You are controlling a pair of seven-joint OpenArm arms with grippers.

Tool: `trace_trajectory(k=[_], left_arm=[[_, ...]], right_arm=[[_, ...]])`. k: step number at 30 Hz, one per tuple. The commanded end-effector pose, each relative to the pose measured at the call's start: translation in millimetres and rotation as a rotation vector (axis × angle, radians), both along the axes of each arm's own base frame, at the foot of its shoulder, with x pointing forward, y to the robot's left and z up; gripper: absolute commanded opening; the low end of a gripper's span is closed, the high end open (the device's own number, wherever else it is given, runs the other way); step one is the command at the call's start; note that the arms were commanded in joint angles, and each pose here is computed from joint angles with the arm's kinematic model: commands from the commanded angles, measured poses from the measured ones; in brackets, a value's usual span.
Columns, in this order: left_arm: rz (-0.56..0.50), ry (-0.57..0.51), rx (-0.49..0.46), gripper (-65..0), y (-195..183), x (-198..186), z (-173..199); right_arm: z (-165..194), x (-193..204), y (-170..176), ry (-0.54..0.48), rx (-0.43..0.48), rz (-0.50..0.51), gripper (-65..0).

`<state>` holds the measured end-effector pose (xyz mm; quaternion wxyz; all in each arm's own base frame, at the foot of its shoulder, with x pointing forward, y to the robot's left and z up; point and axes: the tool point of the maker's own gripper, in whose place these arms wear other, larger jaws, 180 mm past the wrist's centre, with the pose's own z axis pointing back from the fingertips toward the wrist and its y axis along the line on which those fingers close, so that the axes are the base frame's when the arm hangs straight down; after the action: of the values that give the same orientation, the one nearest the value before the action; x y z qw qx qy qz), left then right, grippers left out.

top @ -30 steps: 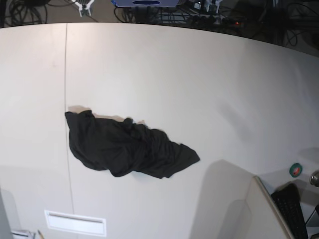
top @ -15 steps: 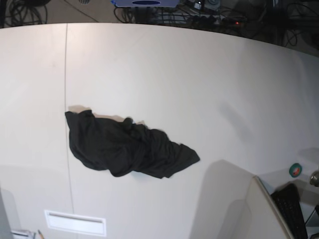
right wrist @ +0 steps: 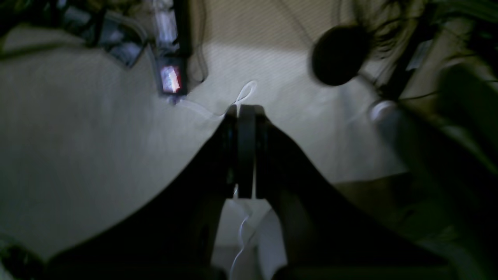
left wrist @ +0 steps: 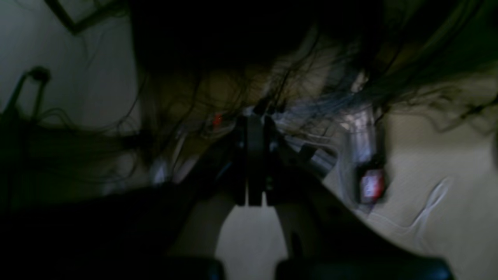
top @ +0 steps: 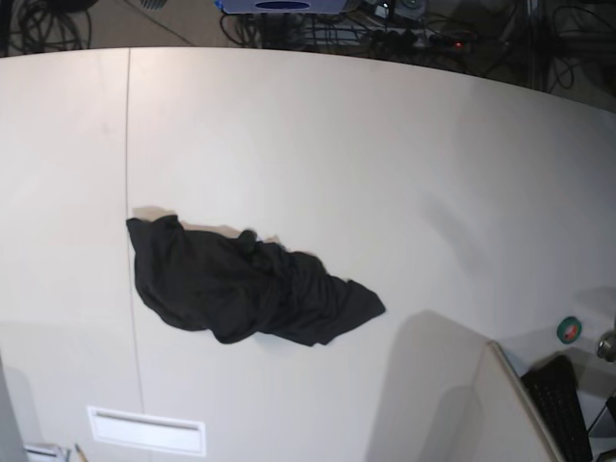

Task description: Layout the t-shirt on the table in an organized manner, then fold the t-shirt properly

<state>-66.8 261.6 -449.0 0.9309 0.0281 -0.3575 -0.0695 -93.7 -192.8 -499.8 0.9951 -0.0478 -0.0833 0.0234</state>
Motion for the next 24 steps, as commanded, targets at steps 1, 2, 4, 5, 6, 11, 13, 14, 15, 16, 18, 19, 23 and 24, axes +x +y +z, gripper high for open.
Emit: trace_trajectory(k=[1,2,4,5,6,11,13,14,15,16,18,19,23,24], left_arm=[[-0.01,-0.045,-0.024,-65.0,-5,9,15],[-0.025,-0.07,-0.044,-65.0,-11,17,25],[-0.045,-0.108,-0.079,-65.0,-25,27,41],[-0.048,-0.123,-0.091,-65.0,-29,31,46],[-0.051,-0.142,-0.102,-65.0,-34,37,51],[-0.068,-0.248,-0.124,-65.0,-44,92,60],[-0.068,-0.26,-0.118,-65.0,-47,125,58],[-0.062,-0.257,-0.103,-65.0,-44,140,57],[-0.046,-0.252,-0.102,-65.0,-45,152,56],[-0.025,-0.263,-0.11,-65.0,-50,165,58],[0.024,-0.294,-0.128,-65.0,-59,190,64],[0.039,-0.311,-0.127,-63.7,-58,203,67],[0.064,-0.383,-0.135,-56.8,-60,259,81],[0.066,-0.395,-0.138,-56.6,-61,274,86]], right_arm=[[12,11,-4,-0.029,-0.011,0.0,-65.0],[22,21,-10,-0.036,-0.031,0.0,-65.0],[43,40,-20,-0.064,-0.065,0.003,-65.0],[52,50,-21,-0.088,-0.072,0.008,-65.0],[61,64,-19,-0.129,-0.073,0.018,-65.0],[92,159,14,-0.385,-0.014,0.085,-65.0],[97,202,30,-0.484,0.018,0.102,-65.0],[101,220,40,-0.525,0.04,0.109,-65.0],[104,235,52,-0.555,0.066,0.124,-65.0],[108,247,66,-0.582,0.095,0.145,-65.0],[121,276,88,-0.656,0.14,0.184,-65.0],[130,296,98,-0.708,0.158,0.205,-65.0],[160,353,141,-0.825,0.221,0.305,-43.7],[165,366,151,-0.831,0.228,0.336,-32.7]])
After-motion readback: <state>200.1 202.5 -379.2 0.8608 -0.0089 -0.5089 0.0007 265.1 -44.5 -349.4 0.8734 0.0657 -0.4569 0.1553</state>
